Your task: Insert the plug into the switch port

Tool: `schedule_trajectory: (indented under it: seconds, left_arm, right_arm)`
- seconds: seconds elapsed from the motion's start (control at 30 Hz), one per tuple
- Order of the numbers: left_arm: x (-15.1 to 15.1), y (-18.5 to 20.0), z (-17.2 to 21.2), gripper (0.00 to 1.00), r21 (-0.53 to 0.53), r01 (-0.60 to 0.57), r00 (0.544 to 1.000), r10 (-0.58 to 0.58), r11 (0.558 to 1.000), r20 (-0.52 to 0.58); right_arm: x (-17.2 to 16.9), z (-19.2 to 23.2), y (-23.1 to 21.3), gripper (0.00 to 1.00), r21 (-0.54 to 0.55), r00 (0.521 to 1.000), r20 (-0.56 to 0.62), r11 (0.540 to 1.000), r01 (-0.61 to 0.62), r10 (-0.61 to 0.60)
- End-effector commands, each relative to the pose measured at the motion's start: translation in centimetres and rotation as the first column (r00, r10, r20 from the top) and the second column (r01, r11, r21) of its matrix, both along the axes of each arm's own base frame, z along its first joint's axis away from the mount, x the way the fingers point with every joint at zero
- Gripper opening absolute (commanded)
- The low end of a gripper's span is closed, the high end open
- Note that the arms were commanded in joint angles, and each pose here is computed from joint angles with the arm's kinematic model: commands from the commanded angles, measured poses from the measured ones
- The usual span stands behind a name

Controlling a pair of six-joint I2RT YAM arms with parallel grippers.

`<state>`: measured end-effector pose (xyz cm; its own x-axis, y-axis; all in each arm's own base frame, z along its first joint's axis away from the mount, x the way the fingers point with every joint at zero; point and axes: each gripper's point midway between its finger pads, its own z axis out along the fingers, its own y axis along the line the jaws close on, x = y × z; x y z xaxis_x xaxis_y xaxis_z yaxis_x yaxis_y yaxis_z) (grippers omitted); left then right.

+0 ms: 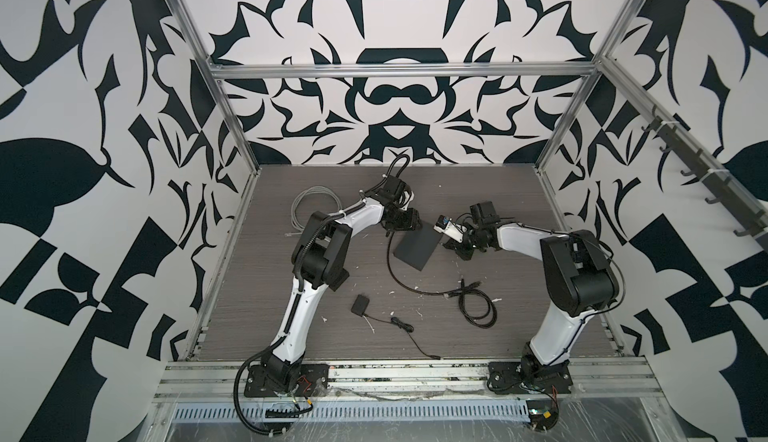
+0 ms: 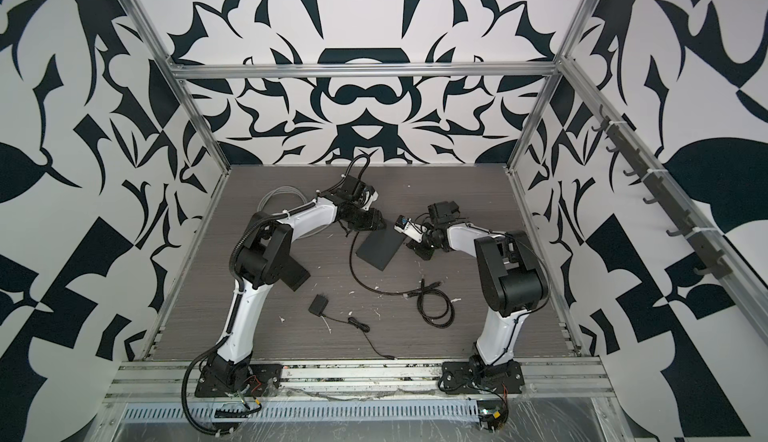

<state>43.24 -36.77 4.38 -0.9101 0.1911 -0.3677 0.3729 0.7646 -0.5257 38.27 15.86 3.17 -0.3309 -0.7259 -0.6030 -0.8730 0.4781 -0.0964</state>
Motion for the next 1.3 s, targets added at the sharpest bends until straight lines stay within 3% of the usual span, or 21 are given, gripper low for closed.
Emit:
schedule_trajectory:
  seconds: [0.0, 0.2, 0.5, 0.67, 0.77, 0.87, 1.0, 1.13, 1.27]
  left_arm:
    - [-0.2, -0.2, -0.2, 0.55, 0.007, 0.023, 1.0, -0.023, 1.0, -0.02]
    - [0.2, 0.1, -0.3, 0.55, 0.022, 0.021, 1.0, -0.021, 1.0, -0.019]
    - [0.2, 1.2, -0.3, 0.54, 0.031, 0.066, 0.997, -0.065, 0.997, -0.037]
    - [0.4, 1.9, -0.7, 0.54, 0.041, 0.072, 0.996, -0.07, 0.997, -0.048]
    - [0.8, 2.1, -0.4, 0.55, 0.04, 0.071, 0.997, -0.069, 0.997, -0.035]
    - [1.2, 1.8, -0.1, 0.55, 0.033, 0.07, 0.997, -0.069, 0.997, -0.026]
    - [1.6, 1.7, 0.3, 0.55, 0.026, 0.071, 0.997, -0.071, 0.997, -0.011]
    - [2.0, 1.6, 0.2, 0.55, 0.024, 0.072, 0.997, -0.072, 0.997, -0.005]
    - [2.3, 1.4, 0.0, 0.55, 0.018, 0.073, 0.997, -0.073, 0.997, -0.006]
  right_arm:
    - [1.6, 1.6, 0.9, 0.0, 0.049, 0.998, 0.067, 0.999, 0.003, -0.006]
    - [1.3, 2.4, 2.4, 0.0, 0.13, 0.995, 0.085, 0.989, -0.066, 0.055]
    - [2.9, 3.2, 4.3, 0.0, 0.207, 0.993, 0.118, 0.978, -0.023, -0.002]
    - [2.6, 3.8, 4.0, 0.0, 0.171, 0.995, 0.029, 0.981, 0.089, -0.095]
    - [2.9, 5.4, 3.3, 0.0, 0.167, 0.978, -0.003, 0.964, 0.208, -0.211]
    - [3.2, 8.1, 3.4, 0.0, 0.273, 0.946, -0.03, 0.908, 0.319, -0.323]
    - [3.0, 10.4, 4.8, 0.0, 0.441, 0.898, -0.098, 0.79, 0.425, -0.428]
    - [2.2, 9.3, 4.5, 0.0, 0.517, 0.841, -0.111, 0.692, 0.503, -0.529]
    - [1.5, 7.0, 1.9, 0.0, 0.519, 0.759, -0.104, 0.616, 0.592, -0.642]
